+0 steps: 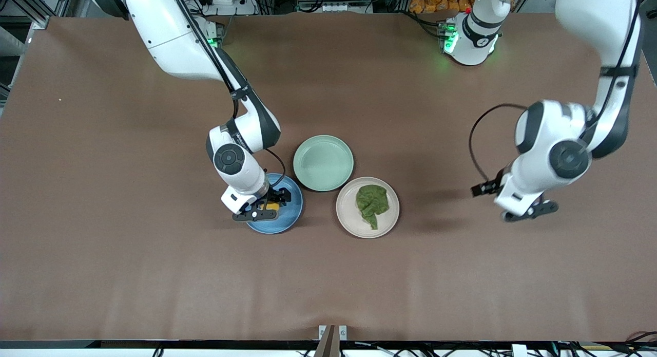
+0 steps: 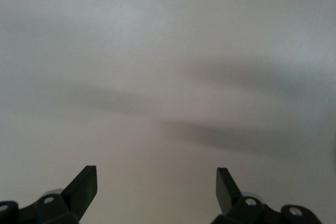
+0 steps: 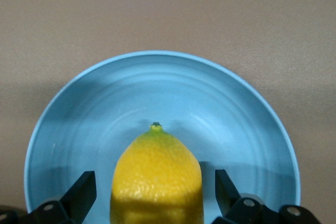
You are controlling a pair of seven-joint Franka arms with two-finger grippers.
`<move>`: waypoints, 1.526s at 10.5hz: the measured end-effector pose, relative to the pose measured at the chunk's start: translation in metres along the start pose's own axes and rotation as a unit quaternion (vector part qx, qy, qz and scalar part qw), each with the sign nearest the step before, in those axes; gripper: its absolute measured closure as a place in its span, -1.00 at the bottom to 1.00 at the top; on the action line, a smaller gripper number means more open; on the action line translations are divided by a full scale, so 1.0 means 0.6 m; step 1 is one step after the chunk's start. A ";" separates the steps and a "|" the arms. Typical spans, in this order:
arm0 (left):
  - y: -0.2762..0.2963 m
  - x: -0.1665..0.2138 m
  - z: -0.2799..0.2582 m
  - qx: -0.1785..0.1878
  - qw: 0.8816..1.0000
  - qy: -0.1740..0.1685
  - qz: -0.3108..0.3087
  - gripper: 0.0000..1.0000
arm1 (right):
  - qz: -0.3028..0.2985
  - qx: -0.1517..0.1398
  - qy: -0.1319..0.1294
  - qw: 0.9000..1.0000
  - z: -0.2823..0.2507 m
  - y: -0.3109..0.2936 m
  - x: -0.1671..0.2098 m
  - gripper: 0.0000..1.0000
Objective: Place lemon and lettuce in plates
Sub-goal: 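Open the right gripper and withdraw both grippers from the plates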
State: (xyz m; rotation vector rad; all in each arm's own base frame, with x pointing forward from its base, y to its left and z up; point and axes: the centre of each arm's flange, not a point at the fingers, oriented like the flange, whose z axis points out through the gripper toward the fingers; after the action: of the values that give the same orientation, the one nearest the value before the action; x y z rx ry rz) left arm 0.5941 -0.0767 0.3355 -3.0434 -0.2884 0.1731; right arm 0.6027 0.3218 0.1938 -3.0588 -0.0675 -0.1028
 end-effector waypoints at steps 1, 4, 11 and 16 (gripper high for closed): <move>-0.031 -0.037 -0.016 -0.008 1.000 0.004 0.009 -1.00 | 0.001 0.000 0.001 1.000 -0.008 0.000 0.006 -1.00; -0.070 -0.094 -0.084 -0.023 0.999 0.039 0.014 -1.00 | 0.008 -0.019 -0.045 0.999 -0.078 0.007 0.040 -1.00; -0.017 -0.092 -0.339 -0.050 0.989 0.133 0.042 -1.00 | 0.041 -0.030 -0.125 0.991 -0.300 0.202 0.114 -1.00; 0.006 -0.115 -0.425 -0.035 0.991 0.098 0.081 -1.00 | 0.047 -0.040 -0.135 0.989 -0.415 0.378 0.112 -1.00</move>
State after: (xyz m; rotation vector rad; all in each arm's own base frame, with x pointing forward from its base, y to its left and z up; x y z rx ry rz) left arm 0.5577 -0.1110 0.5951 -3.1199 -0.0326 -0.1286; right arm 0.6643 0.0786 0.4283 -3.1275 0.0655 0.3236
